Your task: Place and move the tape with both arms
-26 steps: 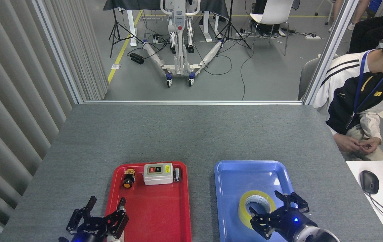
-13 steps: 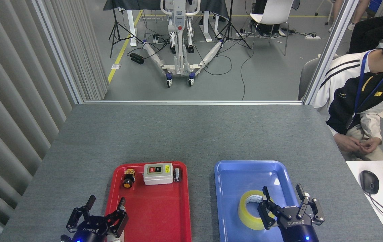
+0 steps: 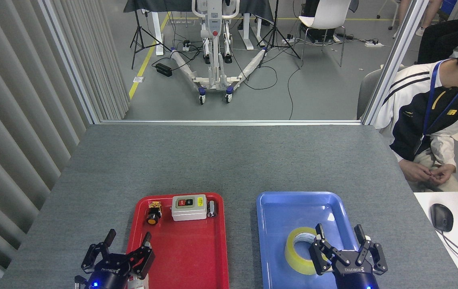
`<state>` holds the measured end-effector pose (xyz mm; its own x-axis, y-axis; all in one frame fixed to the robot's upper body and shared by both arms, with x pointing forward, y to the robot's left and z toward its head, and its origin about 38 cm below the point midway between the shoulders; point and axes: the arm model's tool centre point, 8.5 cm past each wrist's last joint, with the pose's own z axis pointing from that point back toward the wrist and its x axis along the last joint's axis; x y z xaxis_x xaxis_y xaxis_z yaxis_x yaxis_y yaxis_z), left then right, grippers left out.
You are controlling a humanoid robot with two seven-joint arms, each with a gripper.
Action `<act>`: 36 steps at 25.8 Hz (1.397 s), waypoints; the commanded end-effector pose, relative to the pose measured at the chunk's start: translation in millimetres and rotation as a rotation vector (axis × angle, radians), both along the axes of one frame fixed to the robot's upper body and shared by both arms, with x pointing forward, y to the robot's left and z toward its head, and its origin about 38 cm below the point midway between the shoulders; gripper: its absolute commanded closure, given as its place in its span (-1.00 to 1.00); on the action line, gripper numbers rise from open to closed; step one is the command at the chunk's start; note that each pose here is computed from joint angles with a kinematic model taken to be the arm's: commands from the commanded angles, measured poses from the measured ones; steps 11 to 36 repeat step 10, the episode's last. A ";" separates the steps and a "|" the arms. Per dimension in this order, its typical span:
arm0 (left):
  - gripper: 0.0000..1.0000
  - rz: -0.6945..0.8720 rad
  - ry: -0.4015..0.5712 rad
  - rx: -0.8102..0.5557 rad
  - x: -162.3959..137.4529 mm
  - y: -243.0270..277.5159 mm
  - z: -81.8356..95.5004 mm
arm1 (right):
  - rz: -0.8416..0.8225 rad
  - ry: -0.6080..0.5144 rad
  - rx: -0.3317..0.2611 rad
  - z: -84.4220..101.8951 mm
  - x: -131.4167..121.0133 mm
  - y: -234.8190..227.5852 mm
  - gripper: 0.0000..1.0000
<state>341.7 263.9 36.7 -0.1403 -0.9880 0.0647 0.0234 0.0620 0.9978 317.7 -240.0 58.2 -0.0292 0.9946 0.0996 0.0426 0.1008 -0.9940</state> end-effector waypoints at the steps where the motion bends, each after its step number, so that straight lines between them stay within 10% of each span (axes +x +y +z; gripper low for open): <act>1: -1.00 0.004 -0.011 -0.001 5.1 0.3 4.0 | -0.002 0.001 0.001 -0.5 -0.5 -0.5 -1.00; 36: -1.00 0.007 -0.013 -0.001 19.0 1.8 5.7 | -0.003 0.019 0.004 -6.2 -6.1 -0.4 -1.00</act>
